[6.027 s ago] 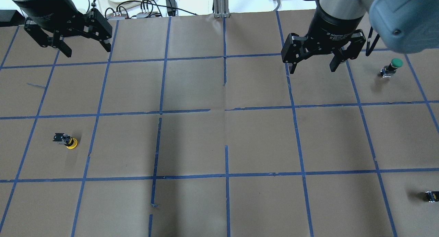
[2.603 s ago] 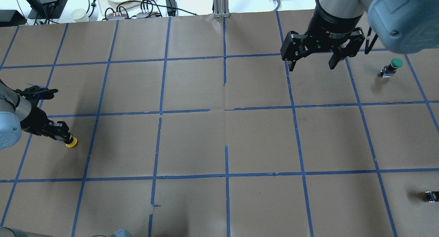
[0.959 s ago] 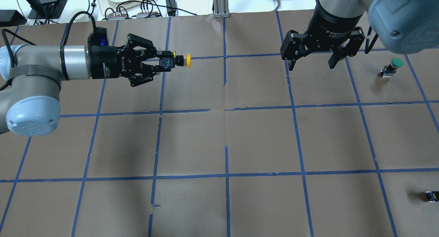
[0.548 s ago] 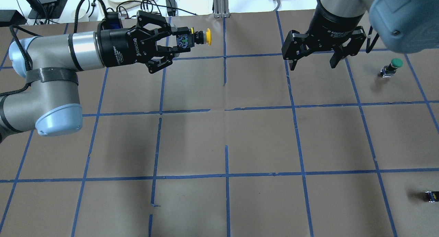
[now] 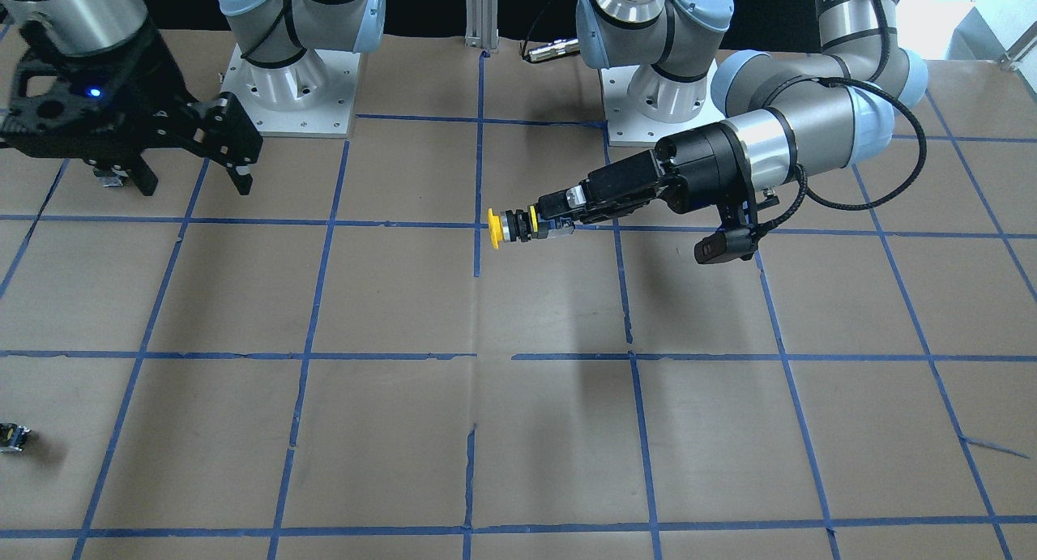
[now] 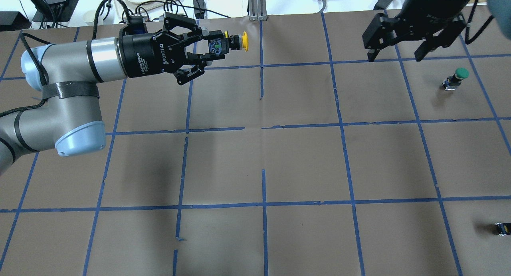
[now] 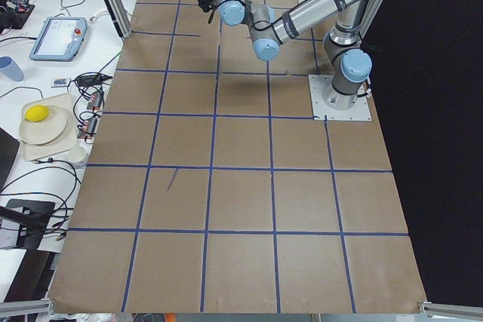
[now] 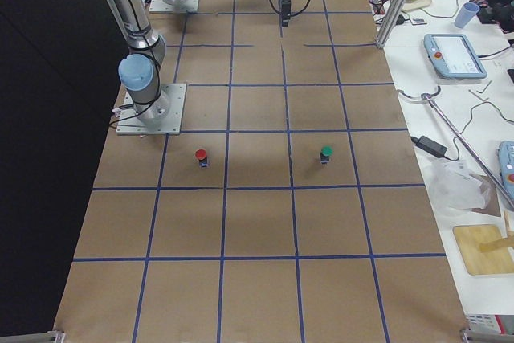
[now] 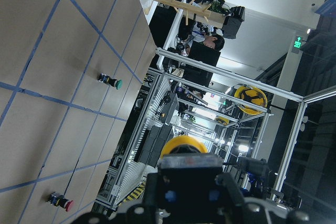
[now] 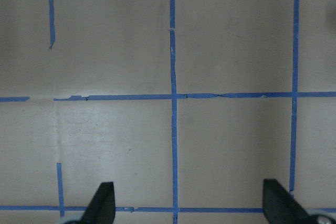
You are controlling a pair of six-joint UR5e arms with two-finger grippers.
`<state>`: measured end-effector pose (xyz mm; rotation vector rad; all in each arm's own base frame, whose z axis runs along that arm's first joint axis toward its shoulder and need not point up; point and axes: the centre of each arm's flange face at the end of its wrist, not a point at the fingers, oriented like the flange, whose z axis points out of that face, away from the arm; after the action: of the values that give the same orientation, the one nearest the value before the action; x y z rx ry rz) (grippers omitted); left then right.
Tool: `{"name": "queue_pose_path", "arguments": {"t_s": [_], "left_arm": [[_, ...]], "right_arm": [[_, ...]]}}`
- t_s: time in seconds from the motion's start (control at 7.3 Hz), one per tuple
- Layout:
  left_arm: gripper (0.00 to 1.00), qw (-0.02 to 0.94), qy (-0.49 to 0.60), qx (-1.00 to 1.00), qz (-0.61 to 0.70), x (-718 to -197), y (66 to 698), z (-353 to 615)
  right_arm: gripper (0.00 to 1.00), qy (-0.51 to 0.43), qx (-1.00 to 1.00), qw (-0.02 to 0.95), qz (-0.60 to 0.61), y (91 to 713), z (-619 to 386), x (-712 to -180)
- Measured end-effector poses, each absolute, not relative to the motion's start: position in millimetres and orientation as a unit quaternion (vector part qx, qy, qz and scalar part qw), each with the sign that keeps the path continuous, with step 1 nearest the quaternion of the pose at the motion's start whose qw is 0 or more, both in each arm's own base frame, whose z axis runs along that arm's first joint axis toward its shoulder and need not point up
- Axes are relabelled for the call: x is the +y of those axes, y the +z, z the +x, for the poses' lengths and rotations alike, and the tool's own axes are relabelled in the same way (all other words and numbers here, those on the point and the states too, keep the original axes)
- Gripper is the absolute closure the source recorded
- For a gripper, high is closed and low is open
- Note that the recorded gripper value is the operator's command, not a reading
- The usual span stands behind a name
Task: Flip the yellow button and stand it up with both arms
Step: 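Rotate the left wrist to hold the button up while the right gripper approaches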
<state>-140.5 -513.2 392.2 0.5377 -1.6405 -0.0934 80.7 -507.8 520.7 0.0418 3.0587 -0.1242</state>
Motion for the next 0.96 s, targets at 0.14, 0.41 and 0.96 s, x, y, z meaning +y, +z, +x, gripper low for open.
{"name": "queue_pose_path", "arguments": {"t_s": [0.14,0.41,0.96], "left_arm": [[0.83,0.653,-0.046,-0.718,0.236,-512,394,-142],[0.84,0.659,-0.052,-0.714,0.232,-510,397,-144],[0.85,0.670,-0.073,-0.702,0.231,-506,401,-151]], "right_arm": [[0.00,-0.041,0.995,0.080,0.042,525,47,-507],[0.00,-0.028,0.974,0.197,0.104,523,-13,-502],[0.00,-0.023,0.853,0.486,0.189,486,-37,-494]]}}
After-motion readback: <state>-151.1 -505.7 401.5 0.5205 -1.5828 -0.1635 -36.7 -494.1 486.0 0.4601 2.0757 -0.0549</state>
